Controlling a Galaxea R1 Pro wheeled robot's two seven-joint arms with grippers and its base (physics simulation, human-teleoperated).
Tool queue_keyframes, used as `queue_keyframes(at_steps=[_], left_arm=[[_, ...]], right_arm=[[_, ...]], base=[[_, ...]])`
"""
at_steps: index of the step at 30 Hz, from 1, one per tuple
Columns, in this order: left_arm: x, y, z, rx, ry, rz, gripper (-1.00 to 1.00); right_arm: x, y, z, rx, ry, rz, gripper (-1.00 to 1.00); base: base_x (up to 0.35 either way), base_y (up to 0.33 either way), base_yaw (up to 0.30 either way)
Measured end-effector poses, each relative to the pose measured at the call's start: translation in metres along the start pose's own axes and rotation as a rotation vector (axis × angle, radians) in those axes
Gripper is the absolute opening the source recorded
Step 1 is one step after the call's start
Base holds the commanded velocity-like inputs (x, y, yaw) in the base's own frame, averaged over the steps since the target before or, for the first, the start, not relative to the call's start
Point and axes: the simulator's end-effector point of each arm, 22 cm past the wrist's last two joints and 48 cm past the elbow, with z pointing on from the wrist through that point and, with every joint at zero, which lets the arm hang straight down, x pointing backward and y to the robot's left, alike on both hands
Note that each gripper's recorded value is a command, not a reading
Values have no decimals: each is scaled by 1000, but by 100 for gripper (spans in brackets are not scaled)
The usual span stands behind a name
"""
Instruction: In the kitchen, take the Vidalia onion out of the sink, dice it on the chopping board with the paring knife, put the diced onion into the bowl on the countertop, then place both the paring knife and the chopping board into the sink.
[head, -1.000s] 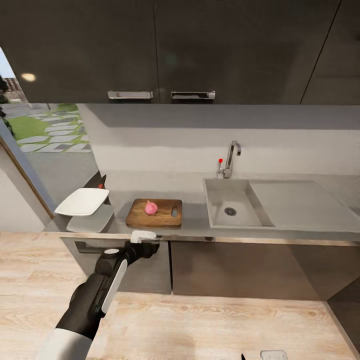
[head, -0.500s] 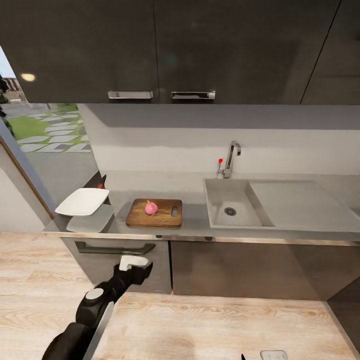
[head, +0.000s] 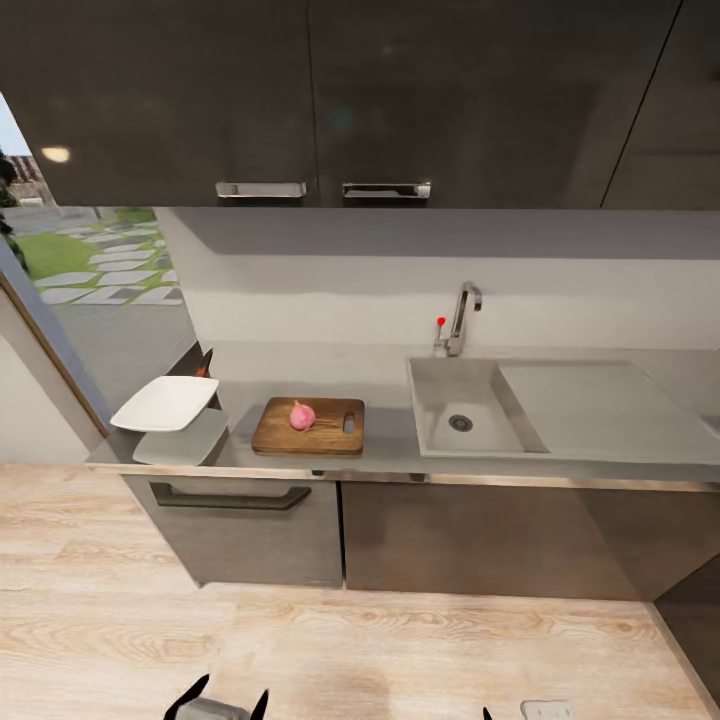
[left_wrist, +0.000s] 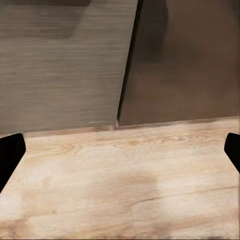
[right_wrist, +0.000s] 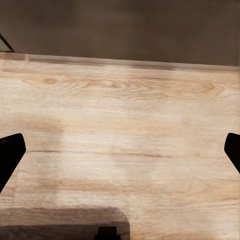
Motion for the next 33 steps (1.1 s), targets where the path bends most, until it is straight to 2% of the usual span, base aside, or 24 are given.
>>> queue_keyframes(at_steps=[3,7,9,10,13,19,22,24,25,33], left_arm=[[25,5,-8,-12,24,6,100],[66,22,-17,-44,86,13,100],[88,28,-22,-56,127,11,100],[111,32,-27,-66,174,7,100],[150,45,-39,-94,254,-1,100],[191,60,-57,-133,325,-16,100],[204,61,-65,-140,322,-19,100],[208,61,-71,-146,276,-14,100],[209,57,-77,-150,220,-13,100],[218,51,-85,-153,207,-22,100]], right_arm=[[0,0,0,0,-1,0,100],[-1,-1,0,2,-3,-1,100],[-1,-2,0,3,-4,-2,100],[-2,-3,0,3,-6,-2,100],[-3,-5,0,6,-10,-2,100],[-5,-5,0,5,-19,-3,100],[-5,-5,0,5,-20,-2,100],[-5,-5,0,6,-20,-2,100],[-5,-5,0,6,-20,-2,100],[-5,-4,0,5,-20,-2,100]], base=[[0,0,0],[0,0,0],[0,0,0],[0,0,0],[0,0,0],[0,0,0],[0,0,0],[0,0,0],[0,0,0],[0,118,0]])
